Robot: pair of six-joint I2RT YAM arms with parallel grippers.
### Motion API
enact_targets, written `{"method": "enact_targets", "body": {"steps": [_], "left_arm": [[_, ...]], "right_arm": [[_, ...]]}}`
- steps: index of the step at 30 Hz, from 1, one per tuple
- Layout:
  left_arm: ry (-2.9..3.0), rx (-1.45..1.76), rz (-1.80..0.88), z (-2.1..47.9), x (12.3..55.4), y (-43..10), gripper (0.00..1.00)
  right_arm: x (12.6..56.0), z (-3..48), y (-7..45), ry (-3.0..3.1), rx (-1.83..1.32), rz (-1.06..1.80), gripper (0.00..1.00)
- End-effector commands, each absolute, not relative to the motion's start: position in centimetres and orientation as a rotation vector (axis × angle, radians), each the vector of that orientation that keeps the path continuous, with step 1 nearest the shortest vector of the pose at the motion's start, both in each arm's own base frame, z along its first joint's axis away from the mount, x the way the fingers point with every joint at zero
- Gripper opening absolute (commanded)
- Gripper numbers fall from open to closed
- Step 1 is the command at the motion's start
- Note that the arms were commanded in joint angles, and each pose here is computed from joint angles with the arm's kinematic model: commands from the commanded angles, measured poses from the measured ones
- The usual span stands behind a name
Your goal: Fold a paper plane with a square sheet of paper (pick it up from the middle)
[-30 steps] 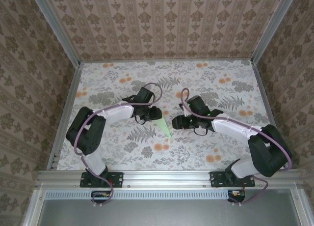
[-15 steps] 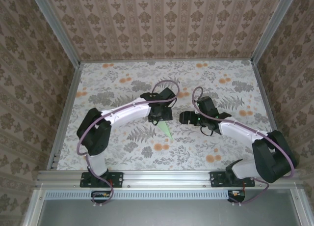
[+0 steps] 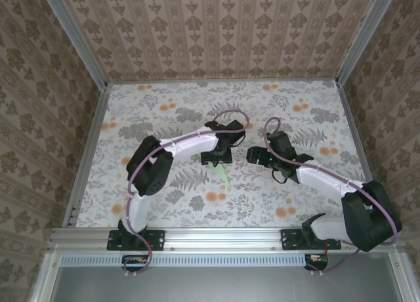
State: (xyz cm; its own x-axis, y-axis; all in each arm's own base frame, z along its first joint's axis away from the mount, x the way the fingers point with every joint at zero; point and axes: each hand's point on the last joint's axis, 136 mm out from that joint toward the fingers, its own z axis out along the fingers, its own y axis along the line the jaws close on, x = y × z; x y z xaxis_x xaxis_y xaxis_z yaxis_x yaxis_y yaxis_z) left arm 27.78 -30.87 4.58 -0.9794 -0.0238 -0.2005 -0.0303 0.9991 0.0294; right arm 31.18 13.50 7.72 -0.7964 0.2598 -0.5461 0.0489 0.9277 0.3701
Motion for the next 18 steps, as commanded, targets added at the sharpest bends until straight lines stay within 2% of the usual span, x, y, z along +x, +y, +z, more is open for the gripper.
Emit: {"method": "enact_targets", "body": {"steps": [1, 4, 9, 13, 18], "left_arm": [[2.973, -0.036, 0.107, 5.0, 27.5, -30.0, 0.68], [2.968, -0.073, 0.128, 5.3, 27.3, -29.3, 0.64], [2.909, -0.156, -0.020, 5.4, 27.7, -30.3, 0.50], [2.896, -0.209, 0.000, 5.3, 27.5, -29.5, 0.40], [2.842, -0.280, -0.046, 6.1, 27.6, -29.0, 0.33]], "right_arm": [[31.2, 8.0, 13.0, 2.441, 0.255, 0.439, 0.86], [31.3, 8.0, 13.0, 2.445, 0.258, 0.439, 0.86], [31.2, 7.8, 13.3, 2.463, 0.252, 0.453, 0.86], [31.2, 7.8, 13.4, 2.466, 0.246, 0.457, 0.86], [31.2, 7.6, 13.4, 2.471, 0.250, 0.454, 0.86]]}}
